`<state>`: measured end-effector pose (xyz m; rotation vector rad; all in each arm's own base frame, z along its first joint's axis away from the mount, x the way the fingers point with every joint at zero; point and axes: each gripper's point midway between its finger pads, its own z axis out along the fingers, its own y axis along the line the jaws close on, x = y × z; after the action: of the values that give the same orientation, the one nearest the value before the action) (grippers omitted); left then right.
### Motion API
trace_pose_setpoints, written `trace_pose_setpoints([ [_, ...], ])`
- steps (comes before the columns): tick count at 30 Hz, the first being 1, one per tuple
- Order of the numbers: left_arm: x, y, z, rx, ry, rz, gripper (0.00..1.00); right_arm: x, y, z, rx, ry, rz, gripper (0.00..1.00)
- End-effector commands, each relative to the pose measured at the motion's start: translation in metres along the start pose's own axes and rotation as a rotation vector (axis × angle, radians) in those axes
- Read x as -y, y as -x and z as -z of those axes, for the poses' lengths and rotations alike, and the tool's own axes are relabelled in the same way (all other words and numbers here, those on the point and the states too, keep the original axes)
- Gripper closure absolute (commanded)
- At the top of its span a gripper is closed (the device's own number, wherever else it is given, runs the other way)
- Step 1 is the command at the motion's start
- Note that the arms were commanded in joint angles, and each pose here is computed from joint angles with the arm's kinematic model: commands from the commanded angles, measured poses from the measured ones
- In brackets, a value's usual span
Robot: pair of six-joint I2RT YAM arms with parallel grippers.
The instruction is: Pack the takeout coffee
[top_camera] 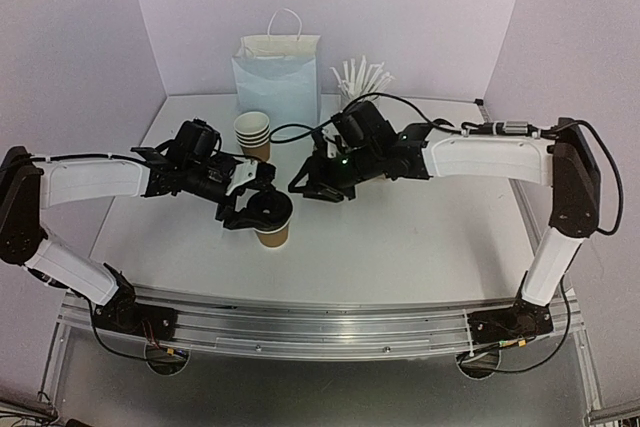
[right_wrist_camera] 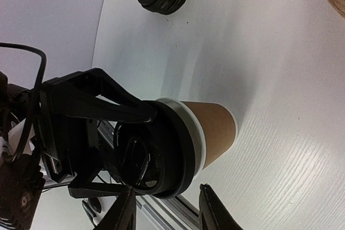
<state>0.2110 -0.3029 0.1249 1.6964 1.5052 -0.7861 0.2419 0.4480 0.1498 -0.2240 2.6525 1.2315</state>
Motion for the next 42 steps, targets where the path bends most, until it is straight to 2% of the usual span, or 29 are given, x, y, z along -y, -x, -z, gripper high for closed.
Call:
trace_pose_setpoints([
  [1, -0.002, -0.005, -0.001, -0.017, 0.017, -0.003, 0.37, -0.006, -0.012, -0.015, -0.051, -0.004, 0.029, 0.64],
  [10, 0.006, -0.015, -0.003, -0.034, -0.006, -0.001, 0.37, -0.016, -0.014, -0.026, -0.073, 0.003, 0.055, 0.7],
  [18, 0.004, -0.019, -0.007, -0.023, 0.012, 0.015, 0.36, -0.009, -0.014, -0.035, -0.071, -0.034, 0.049, 0.71],
  [26, -0.004, -0.01, -0.005, -0.002, 0.044, -0.034, 0.35, -0.014, -0.014, -0.039, -0.084, -0.044, 0.077, 0.7],
  [35, 0.008, -0.022, -0.009, -0.021, -0.004, -0.018, 0.35, -0.013, -0.013, -0.042, -0.087, -0.069, 0.094, 0.71],
  [39, 0.009, -0.028, -0.01, -0.032, 0.007, -0.013, 0.33, -0.008, -0.015, -0.046, -0.1, -0.082, 0.091, 0.73],
  [42, 0.008, -0.028, -0.011, -0.033, 0.006, -0.015, 0.29, -0.006, -0.018, -0.05, -0.116, -0.09, 0.092, 0.73],
])
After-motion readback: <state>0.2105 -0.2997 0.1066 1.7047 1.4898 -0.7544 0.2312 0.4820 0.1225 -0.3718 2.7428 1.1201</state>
